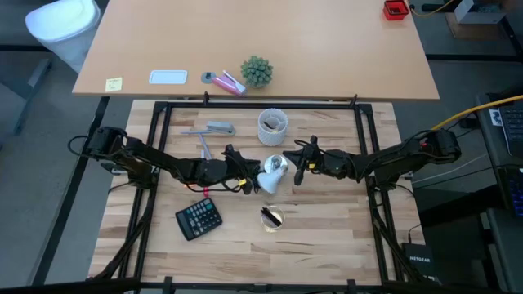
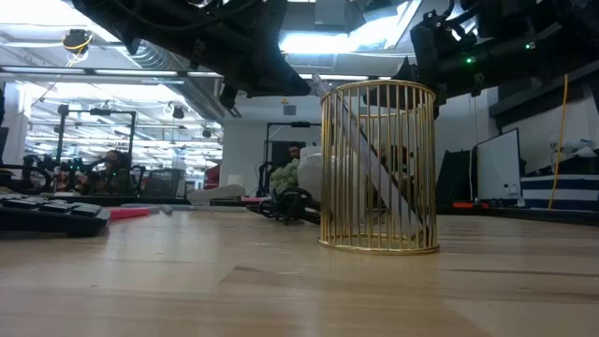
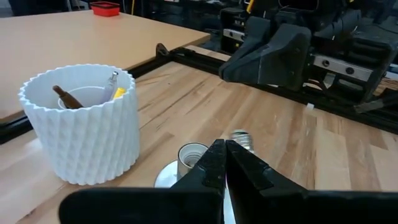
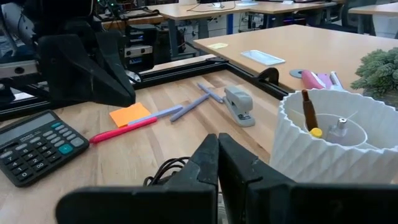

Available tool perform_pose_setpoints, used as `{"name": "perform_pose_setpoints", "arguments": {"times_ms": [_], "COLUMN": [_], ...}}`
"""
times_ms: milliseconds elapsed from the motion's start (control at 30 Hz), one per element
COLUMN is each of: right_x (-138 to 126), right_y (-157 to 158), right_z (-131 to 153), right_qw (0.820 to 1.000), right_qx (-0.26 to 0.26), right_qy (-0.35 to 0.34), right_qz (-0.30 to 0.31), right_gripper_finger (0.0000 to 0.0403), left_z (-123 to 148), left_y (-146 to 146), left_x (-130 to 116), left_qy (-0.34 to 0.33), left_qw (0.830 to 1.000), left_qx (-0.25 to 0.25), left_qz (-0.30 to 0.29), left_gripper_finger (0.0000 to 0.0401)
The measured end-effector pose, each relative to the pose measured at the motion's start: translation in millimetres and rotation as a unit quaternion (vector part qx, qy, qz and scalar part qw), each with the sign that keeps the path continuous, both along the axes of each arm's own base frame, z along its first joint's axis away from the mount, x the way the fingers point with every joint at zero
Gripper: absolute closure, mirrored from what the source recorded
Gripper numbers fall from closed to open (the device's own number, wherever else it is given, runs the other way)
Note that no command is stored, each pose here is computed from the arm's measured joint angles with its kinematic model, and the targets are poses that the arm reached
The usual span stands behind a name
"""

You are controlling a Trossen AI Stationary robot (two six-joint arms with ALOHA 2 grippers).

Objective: Screw lightbulb
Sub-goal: Remove the lightbulb from the lamp

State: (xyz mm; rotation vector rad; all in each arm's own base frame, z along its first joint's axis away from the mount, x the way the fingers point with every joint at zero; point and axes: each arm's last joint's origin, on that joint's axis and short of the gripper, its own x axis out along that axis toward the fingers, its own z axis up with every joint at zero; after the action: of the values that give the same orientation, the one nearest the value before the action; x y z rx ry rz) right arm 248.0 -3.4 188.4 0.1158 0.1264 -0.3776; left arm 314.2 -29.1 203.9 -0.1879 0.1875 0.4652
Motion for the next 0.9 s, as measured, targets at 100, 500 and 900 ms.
{"name": "perform_pose_setpoints", "arguments": {"times_ms": [100, 500, 900], "right_x": [0, -16, -32], "right_y": [1, 21, 47], "right_z": [0, 5, -41], "right_qw": [1.000, 0.929, 0.917], "right_qx": [0.001, 0.155, 0.158], "right_qy": [0.000, 0.057, 0.273], "right_qz": [0.010, 0.331, 0.242], "right_gripper_finger": [0.0397, 0.0398, 0.0398], "left_z": [0, 0, 0], "left_y": [0, -1, -1], "left_x": [0, 0, 0], "left_qy": [0.000, 0.001, 0.002], "left_qw": [1.000, 1.000, 1.000], "left_qx": [0.000, 0.000, 0.004], "left_qz": [0.001, 0.000, -0.001], "left_gripper_finger": [0.0398, 0.0398, 0.0398]}}
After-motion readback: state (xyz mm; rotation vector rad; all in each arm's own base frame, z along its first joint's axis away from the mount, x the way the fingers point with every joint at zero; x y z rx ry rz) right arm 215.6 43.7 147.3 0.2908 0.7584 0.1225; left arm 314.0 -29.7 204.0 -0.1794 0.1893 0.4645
